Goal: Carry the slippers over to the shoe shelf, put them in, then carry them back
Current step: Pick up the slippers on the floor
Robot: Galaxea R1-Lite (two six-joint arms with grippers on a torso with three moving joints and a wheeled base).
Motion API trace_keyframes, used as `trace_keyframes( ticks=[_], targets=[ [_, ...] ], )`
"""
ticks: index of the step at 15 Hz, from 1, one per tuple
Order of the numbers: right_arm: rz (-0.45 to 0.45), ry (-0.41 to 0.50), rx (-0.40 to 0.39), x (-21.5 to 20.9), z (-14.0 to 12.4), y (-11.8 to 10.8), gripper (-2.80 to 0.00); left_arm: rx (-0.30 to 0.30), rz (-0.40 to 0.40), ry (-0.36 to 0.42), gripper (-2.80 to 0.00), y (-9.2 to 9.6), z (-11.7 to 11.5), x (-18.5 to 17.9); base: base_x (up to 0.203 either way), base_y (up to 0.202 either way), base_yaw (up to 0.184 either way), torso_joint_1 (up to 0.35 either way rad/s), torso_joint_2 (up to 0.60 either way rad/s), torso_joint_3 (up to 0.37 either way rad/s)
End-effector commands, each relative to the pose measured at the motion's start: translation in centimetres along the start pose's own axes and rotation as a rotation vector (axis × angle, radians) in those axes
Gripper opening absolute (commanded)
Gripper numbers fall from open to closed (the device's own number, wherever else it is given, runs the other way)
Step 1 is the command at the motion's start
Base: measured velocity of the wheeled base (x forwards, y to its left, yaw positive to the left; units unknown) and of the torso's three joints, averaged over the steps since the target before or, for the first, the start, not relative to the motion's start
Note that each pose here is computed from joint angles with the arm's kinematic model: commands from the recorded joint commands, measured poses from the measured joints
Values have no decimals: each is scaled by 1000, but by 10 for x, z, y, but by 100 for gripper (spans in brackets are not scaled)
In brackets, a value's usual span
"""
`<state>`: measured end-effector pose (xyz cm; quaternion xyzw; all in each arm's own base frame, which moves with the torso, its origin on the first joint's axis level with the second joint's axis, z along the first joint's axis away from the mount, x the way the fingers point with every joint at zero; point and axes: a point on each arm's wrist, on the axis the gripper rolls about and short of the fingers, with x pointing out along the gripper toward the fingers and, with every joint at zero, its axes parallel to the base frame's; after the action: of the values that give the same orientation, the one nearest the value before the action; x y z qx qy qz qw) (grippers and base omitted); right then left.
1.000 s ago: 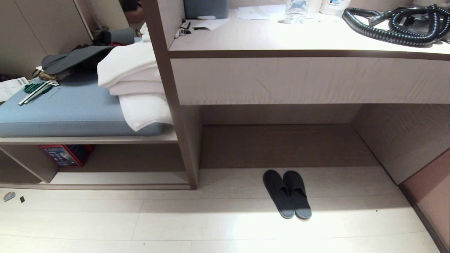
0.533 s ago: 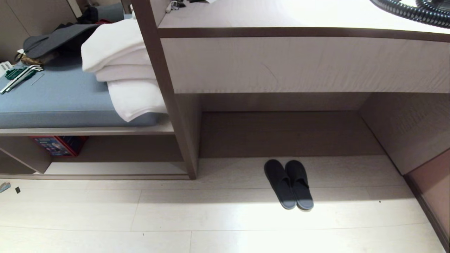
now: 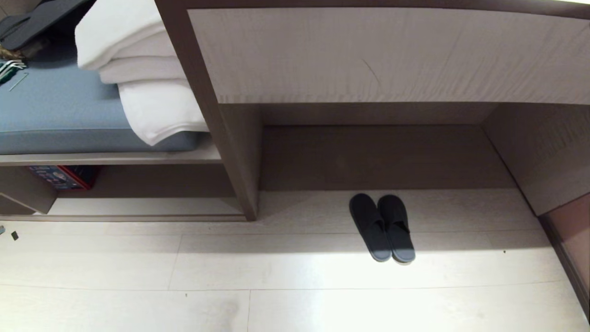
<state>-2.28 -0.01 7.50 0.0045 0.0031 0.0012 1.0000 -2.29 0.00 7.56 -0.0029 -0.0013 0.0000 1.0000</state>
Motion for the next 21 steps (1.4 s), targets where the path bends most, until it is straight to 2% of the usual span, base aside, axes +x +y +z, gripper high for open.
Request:
trace_keyframes(
  ticks=[1, 21],
  targets=[
    [1, 1, 0, 0, 0, 0, -280, 0, 0, 1, -280, 0, 0, 0, 0, 0, 0, -2, 7, -184],
    [1, 0, 0, 0, 0, 0, -280, 0, 0, 0, -280, 0, 0, 0, 0, 0, 0, 3, 4, -197]
  ],
)
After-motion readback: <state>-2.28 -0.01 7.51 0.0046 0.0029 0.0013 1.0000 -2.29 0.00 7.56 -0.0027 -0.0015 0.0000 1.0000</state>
